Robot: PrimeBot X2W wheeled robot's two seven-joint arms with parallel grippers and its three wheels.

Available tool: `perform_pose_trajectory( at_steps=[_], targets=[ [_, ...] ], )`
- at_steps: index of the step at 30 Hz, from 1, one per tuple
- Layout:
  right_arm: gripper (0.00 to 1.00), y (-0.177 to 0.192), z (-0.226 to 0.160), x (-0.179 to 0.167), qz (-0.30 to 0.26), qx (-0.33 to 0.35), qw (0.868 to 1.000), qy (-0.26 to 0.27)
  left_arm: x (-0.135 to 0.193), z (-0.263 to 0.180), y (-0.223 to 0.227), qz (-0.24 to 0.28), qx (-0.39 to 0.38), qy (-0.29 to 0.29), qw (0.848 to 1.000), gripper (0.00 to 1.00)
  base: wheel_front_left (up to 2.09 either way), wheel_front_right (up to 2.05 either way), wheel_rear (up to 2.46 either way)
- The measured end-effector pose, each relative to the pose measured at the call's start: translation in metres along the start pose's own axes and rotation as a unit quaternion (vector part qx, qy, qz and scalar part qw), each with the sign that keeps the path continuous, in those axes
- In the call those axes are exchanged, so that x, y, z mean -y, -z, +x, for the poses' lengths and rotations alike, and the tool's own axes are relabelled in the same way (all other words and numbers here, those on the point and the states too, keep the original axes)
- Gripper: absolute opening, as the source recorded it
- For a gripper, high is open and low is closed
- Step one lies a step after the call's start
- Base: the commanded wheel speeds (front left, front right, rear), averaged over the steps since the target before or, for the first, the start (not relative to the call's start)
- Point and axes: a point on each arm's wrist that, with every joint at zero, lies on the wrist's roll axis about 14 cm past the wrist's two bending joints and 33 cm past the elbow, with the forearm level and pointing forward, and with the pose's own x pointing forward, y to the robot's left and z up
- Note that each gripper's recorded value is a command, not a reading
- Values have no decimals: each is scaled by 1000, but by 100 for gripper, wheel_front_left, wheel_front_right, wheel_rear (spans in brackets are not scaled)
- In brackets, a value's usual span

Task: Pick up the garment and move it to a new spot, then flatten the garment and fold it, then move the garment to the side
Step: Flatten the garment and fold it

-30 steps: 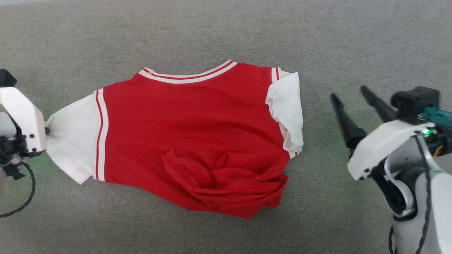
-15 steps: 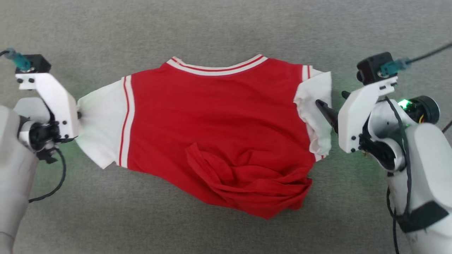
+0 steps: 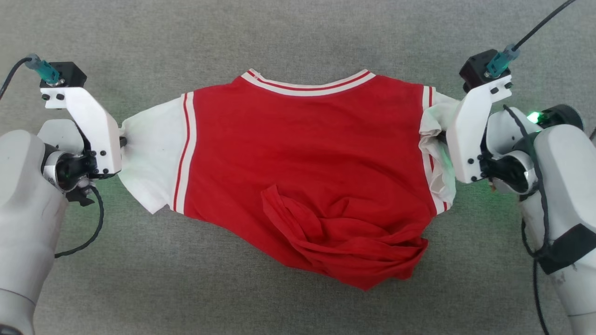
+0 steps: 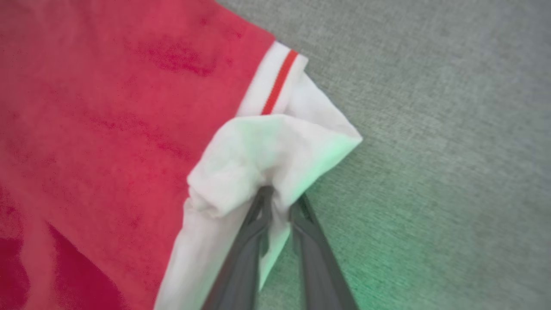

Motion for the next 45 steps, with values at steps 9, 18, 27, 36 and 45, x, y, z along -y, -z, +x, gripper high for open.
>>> perform_pose_trajectory(
  at_steps=[9,18,27,36,45],
  targets=[
    [0,-48,-49,-3,-14,94,995,-7,6,-42,-51,7,83,10,996,0,0,0,0],
    [0,-128,-149,-24,-54,256,965,-9,18,-134,-131,42,222,19,974,0,0,0,0],
    [0,-179,-256,-44,-106,393,913,22,38,-240,-186,65,347,21,935,0,0,0,0],
    [0,-199,-318,-63,-121,468,875,23,56,-296,-202,78,408,32,909,0,0,0,0],
    [0,-212,-334,-63,-124,488,864,31,64,-326,-217,84,447,38,890,0,0,0,0]
  ],
)
